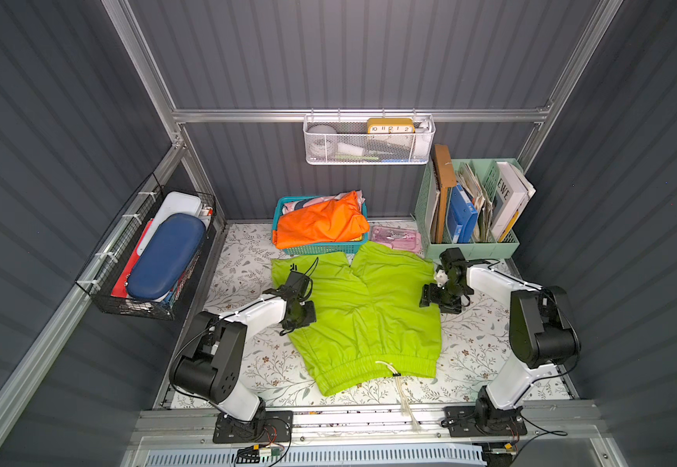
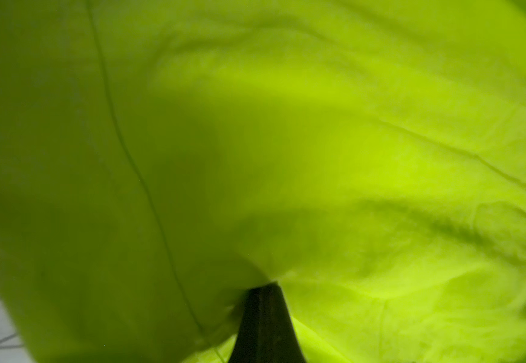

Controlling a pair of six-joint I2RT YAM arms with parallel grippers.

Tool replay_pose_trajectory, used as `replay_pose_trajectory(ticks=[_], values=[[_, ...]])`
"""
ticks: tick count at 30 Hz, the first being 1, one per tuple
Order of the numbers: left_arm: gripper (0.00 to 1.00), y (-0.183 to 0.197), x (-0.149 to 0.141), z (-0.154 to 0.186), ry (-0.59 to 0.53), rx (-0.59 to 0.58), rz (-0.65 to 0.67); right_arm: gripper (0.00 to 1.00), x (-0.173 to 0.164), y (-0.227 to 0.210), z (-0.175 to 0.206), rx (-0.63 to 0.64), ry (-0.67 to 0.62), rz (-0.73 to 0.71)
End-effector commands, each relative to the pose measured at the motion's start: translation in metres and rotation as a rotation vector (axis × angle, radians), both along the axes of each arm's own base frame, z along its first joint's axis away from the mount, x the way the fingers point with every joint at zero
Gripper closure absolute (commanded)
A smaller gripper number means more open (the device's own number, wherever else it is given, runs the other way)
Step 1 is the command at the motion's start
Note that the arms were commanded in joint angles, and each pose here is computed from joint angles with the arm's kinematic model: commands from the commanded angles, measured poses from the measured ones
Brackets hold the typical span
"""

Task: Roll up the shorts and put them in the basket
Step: Fold the shorts at the center of the board.

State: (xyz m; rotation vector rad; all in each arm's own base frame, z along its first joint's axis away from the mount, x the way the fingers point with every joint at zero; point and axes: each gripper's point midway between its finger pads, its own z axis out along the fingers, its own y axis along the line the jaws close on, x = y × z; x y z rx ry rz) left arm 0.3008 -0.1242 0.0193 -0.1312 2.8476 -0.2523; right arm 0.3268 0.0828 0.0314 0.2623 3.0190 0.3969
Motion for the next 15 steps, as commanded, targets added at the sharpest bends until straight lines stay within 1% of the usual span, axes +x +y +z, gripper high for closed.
replay_pose_trajectory(ticks=[1, 4, 5, 7, 8, 9, 10, 12, 13, 15], values=[[1.00, 0.024, -0.002, -0.009, 0.044, 0.122, -0.012, 0.20, 0.001, 0.017, 0.000, 0.071, 0.027, 0.000], [1.00, 0.013, 0.018, 0.005, -0.018, 0.079, -0.032, 0.21, 0.003, 0.014, 0.000, 0.049, 0.016, -0.017], [1.00, 0.009, 0.029, 0.016, -0.062, 0.062, -0.044, 0.20, 0.006, 0.012, 0.003, 0.036, 0.001, -0.020], [1.00, -0.009, 0.047, 0.043, -0.171, -0.001, -0.123, 0.19, 0.011, 0.006, 0.011, 0.006, -0.037, -0.031], [1.00, -0.018, 0.055, 0.063, -0.241, -0.033, -0.177, 0.18, 0.016, 0.001, 0.017, -0.015, -0.063, -0.035], [0.97, -0.026, 0.061, 0.084, -0.314, -0.057, -0.238, 0.17, 0.020, -0.003, 0.023, -0.030, -0.085, -0.043], [0.84, -0.034, 0.067, 0.104, -0.380, -0.079, -0.283, 0.16, 0.024, -0.007, 0.029, -0.044, -0.110, -0.049], [0.45, -0.053, 0.072, 0.146, -0.497, -0.118, -0.396, 0.14, 0.033, -0.018, 0.042, -0.076, -0.158, -0.071], [0.34, -0.062, 0.072, 0.161, -0.531, -0.135, -0.441, 0.13, 0.037, -0.024, 0.047, -0.084, -0.175, -0.084], [0.19, -0.091, 0.064, 0.188, -0.586, -0.173, -0.571, 0.11, 0.045, -0.035, 0.053, -0.084, -0.193, -0.113]])
